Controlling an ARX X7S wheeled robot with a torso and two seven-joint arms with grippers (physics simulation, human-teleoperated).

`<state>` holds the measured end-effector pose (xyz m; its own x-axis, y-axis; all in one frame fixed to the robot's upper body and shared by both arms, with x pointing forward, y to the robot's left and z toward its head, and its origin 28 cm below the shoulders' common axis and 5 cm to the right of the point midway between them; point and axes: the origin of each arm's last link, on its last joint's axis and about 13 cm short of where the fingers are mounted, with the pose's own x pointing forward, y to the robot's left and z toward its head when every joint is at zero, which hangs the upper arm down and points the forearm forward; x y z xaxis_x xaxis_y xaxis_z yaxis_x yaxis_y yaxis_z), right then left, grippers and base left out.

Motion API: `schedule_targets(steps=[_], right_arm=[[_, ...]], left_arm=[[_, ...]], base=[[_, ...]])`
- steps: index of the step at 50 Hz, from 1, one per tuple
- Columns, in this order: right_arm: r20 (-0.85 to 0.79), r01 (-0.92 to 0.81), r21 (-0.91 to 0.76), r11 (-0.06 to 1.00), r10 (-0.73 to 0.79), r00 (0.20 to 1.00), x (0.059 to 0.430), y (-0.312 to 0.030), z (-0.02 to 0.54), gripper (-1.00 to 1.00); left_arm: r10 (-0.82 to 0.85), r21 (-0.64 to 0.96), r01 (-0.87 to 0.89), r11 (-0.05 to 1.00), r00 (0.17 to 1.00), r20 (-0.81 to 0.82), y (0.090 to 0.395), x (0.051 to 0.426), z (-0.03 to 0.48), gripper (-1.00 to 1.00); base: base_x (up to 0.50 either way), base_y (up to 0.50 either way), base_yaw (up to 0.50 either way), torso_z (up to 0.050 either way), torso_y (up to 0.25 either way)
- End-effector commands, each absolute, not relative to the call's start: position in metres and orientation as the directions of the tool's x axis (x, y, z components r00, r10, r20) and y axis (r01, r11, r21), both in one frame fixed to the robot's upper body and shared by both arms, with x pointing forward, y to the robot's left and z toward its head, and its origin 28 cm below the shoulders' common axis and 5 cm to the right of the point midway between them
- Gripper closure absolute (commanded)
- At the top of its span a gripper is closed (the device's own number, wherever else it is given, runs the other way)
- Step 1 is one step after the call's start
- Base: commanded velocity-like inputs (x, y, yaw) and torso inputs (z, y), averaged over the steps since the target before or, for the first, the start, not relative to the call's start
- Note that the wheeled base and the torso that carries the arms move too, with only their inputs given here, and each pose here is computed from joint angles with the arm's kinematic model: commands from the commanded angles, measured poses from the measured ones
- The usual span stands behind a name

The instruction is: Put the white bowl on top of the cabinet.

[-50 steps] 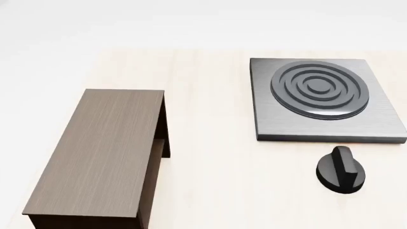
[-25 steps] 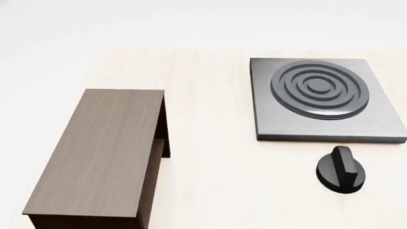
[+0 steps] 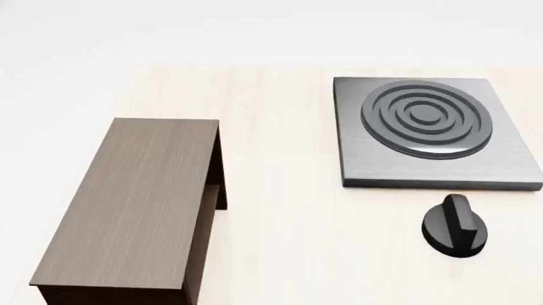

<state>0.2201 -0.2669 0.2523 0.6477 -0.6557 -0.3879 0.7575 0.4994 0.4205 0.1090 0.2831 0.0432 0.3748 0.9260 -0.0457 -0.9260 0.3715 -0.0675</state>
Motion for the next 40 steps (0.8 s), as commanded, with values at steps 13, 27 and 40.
schedule_targets(steps=[13, 27, 40], right_arm=[[-0.261, 0.664, 0.447, 0.6, -0.622, 0.738, 0.231, -0.251, 0.311, 1.0], [-0.219, 0.609, 0.446, 0.656, -0.58, 0.785, 0.245, -0.24, 0.337, 1.0], [-0.195, 0.549, 0.427, 0.718, -0.52, 0.832, 0.267, -0.223, 0.353, 1.0]], left_arm=[[0.935, -0.111, -0.934, 0.341, 0.349, -0.066, 0.286, 0.11, 0.045, -1.0], [0.934, -0.114, -0.933, 0.342, 0.351, -0.068, 0.286, 0.11, 0.045, -1.0], [0.934, -0.121, -0.933, 0.34, 0.35, -0.071, 0.286, 0.109, 0.045, -1.0]], base=[[0.0, 0.0, 0.0, 0.0, 0.002], [0.0, 0.0, 0.0, 0.0, 0.001], [0.0, 0.0, 0.0, 0.0, 0.002]])
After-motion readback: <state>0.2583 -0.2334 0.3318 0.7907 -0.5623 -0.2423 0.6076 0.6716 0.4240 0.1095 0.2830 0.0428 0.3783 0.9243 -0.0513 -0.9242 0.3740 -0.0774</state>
